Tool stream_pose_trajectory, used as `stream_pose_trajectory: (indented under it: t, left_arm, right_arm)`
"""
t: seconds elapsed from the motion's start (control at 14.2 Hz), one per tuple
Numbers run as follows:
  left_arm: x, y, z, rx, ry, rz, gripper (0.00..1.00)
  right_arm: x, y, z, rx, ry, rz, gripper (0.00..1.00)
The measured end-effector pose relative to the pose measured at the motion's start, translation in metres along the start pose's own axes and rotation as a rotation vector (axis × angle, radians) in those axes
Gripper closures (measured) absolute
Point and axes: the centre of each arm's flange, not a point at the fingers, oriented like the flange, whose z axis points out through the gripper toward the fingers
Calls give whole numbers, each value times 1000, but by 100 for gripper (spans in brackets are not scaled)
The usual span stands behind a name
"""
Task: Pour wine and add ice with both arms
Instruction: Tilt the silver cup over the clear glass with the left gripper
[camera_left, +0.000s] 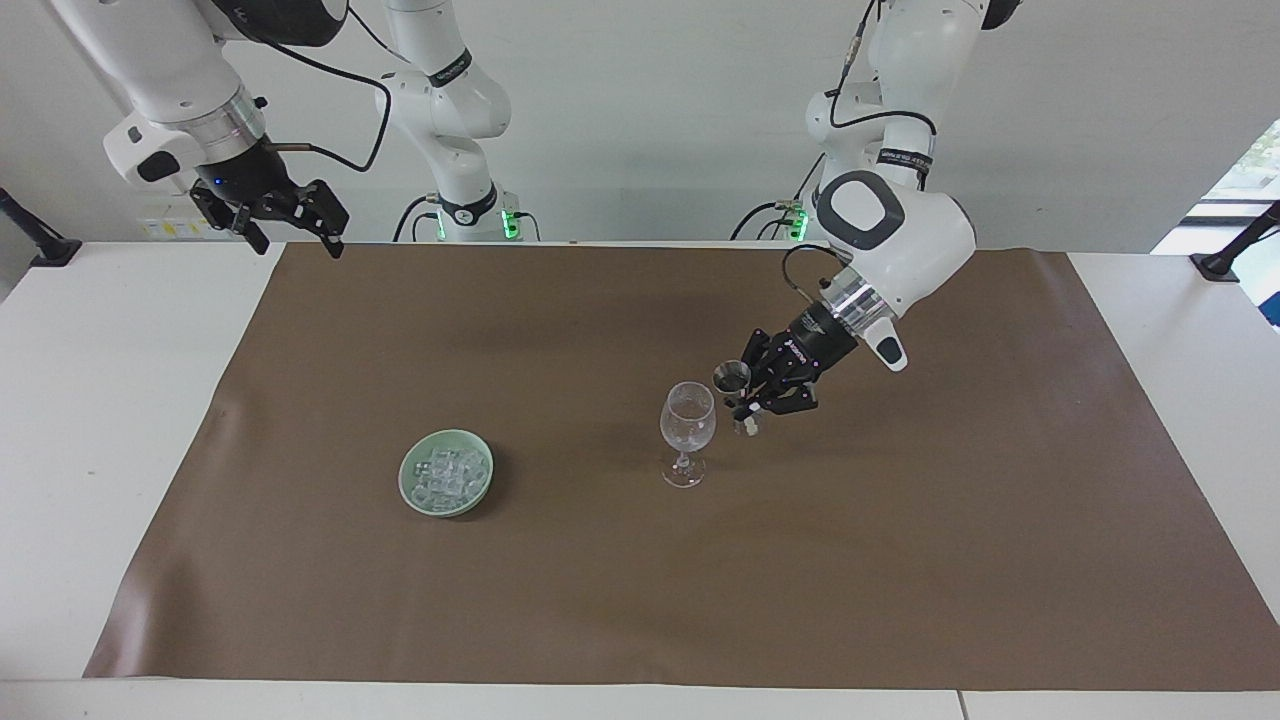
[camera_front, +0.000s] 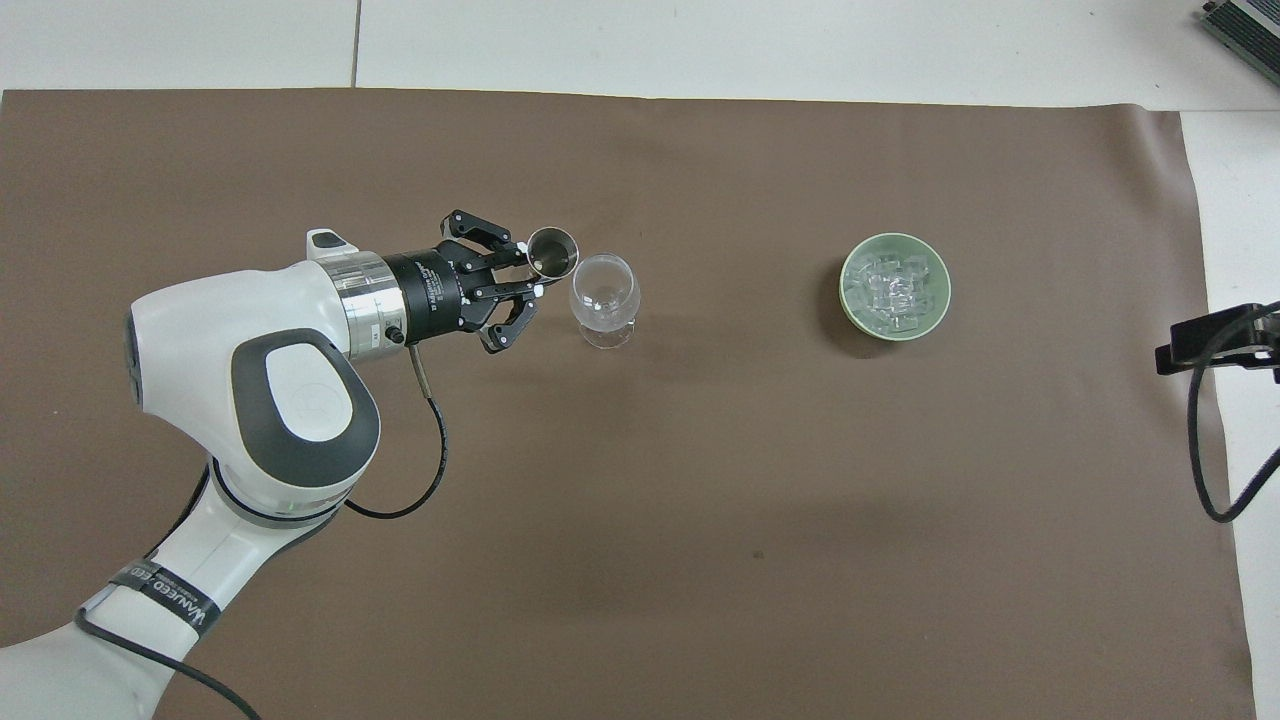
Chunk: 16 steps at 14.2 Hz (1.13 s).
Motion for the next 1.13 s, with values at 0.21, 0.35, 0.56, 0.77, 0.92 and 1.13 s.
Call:
stream_pose_trajectory:
  t: [0.21,0.35,0.56,0.77,0.92,1.13]
  left_arm:
    - [-2,1,-1,-19,24,31,78]
    - [-5,1,-1,-27,42,58,78]
    - [-11,1,-1,-44,71,90,78]
    - [-19,-1,1,-52,103,118,78]
    - [-21,-1,1,-50,121,146,78]
    - [-22,-1,1,-50,133,169,78]
  right_arm:
    - [0,0,0,0,0,0,0]
    - [0,0,0,0,0,0,0]
    - [0,0,0,0,0,0,0]
    - [0,0,0,0,0,0,0]
    - [0,0,0,0,0,0,0]
    - [0,0,0,0,0,0,0]
